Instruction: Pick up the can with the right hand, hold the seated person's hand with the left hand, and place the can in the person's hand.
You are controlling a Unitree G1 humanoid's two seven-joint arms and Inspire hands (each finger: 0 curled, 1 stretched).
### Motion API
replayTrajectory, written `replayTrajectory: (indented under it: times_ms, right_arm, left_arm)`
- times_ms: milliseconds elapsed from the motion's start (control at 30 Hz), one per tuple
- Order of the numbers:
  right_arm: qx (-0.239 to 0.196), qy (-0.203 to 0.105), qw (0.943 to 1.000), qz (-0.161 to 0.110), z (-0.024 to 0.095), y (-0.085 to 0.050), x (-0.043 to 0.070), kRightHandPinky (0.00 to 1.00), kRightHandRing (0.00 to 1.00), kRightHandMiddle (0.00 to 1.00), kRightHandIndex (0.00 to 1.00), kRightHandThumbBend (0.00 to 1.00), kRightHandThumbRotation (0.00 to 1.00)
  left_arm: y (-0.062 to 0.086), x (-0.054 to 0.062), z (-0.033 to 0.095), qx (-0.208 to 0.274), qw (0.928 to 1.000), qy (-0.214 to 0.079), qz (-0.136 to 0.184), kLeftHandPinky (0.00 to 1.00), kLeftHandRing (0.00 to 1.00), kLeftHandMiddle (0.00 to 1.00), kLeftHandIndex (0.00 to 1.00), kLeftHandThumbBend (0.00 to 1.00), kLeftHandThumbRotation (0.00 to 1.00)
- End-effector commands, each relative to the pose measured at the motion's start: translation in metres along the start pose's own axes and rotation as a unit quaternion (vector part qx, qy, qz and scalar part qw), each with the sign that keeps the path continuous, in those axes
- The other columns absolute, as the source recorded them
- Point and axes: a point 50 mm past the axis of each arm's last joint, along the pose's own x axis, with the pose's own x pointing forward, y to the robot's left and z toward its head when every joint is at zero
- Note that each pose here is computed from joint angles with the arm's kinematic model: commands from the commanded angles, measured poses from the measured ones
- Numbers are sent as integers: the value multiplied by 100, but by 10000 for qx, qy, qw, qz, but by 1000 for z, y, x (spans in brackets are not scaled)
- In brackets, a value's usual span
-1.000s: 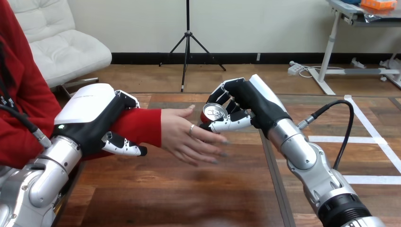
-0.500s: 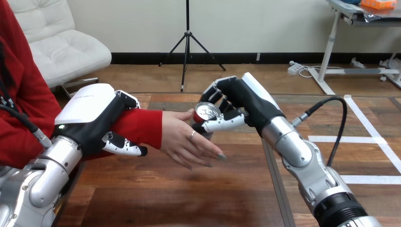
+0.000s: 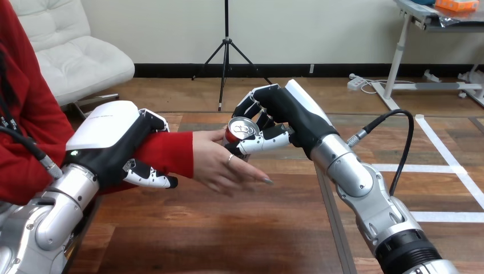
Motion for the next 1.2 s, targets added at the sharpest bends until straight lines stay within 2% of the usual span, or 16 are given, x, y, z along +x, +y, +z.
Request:
replayTrajectory:
  times_ms: [0, 567, 967, 1167]
  right_arm:
    - [-121, -960, 9951, -186, 54, -17, 20, 32, 35, 41, 45, 67, 0]
    - [-159, -937, 9954, -118, 54, -15, 19, 32, 35, 41, 45, 67, 0]
    - [-177, -784, 9967, -69, 52, -14, 18, 31, 34, 40, 45, 67, 0]
    - [-196, -702, 9973, -42, 47, -14, 17, 33, 36, 42, 45, 68, 0]
  left_arm:
    - [27, 13, 24, 41, 9965, -605, 583, 29, 33, 38, 39, 77, 0]
    - [27, 11, 26, 9, 9959, -640, 633, 29, 33, 38, 39, 78, 0]
    - [26, 10, 26, -42, 9957, -651, 664, 29, 34, 38, 39, 76, 0]
    - [25, 10, 26, -108, 9955, -653, 679, 29, 34, 39, 39, 75, 0]
